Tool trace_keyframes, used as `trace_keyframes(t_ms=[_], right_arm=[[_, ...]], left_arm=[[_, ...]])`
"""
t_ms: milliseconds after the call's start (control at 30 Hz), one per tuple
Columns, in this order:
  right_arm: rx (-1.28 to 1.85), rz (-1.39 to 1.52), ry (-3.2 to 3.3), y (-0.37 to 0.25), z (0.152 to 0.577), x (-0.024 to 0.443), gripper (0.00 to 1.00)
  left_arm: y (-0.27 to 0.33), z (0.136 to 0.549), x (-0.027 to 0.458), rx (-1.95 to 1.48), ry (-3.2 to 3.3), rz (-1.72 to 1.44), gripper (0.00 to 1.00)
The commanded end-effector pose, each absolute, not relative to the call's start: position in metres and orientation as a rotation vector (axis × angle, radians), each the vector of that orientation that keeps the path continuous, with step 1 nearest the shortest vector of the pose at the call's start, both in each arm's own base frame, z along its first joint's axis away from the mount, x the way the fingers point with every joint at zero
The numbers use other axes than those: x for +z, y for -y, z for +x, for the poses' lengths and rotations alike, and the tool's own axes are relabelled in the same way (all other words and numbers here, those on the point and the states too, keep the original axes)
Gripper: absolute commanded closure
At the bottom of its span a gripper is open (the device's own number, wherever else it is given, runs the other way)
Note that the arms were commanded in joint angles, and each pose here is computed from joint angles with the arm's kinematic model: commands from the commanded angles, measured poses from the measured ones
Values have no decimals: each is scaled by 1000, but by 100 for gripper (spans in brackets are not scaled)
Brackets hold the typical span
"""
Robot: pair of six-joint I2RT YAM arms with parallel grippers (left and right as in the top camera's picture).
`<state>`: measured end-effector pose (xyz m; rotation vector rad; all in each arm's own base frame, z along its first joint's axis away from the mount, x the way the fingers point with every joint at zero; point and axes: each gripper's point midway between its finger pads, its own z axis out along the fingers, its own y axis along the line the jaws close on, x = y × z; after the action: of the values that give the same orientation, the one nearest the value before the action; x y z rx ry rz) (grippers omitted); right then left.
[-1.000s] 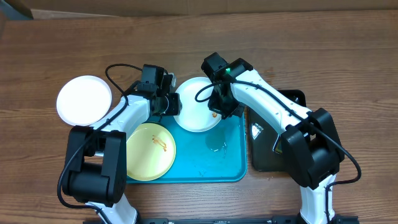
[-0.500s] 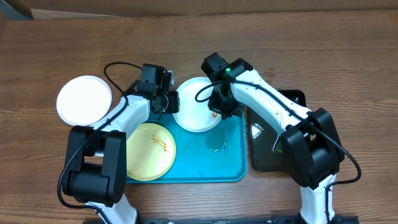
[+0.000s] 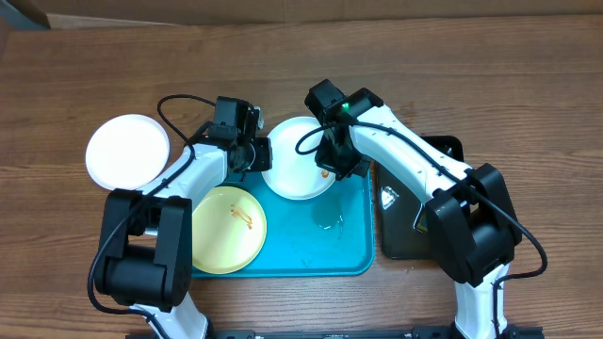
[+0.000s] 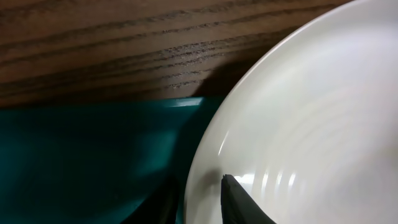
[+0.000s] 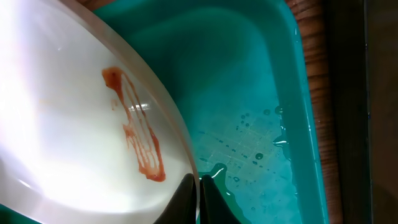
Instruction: Clean dirty plates on tray and stack at the side
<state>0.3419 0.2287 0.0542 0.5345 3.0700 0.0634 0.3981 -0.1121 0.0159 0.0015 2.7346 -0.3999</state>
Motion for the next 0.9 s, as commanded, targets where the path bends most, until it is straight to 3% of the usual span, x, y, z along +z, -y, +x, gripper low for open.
trace_keyframes(t_ms=[0, 133, 333, 433, 633, 767, 800, 867], right_arm=[[57, 537, -3048, -226, 344, 58, 96], [59, 536, -3047, -226, 345, 58, 96], [52, 527, -3053, -225, 343, 58, 96], [50, 477, -3062, -225, 343, 58, 93], [105, 217, -3062, -227, 356, 70, 57], [144, 106, -3039, -216, 368, 106, 41], [150, 75, -3024, -210, 372, 119, 26], [155, 31, -3005, -200, 375, 134, 16]], left_arm=[[109, 392, 4, -363, -2767, -9, 77], [108, 390, 1, -356, -2781, -12, 85], [109, 390, -4, -356, -2788, -13, 87], [108, 393, -1, -354, -2781, -13, 96], [109, 398, 9, -350, -2779, -2, 96], [109, 402, 28, -340, -2759, 30, 96], [106, 404, 37, -318, -2749, 28, 96], [101, 405, 47, -278, -2734, 23, 96]])
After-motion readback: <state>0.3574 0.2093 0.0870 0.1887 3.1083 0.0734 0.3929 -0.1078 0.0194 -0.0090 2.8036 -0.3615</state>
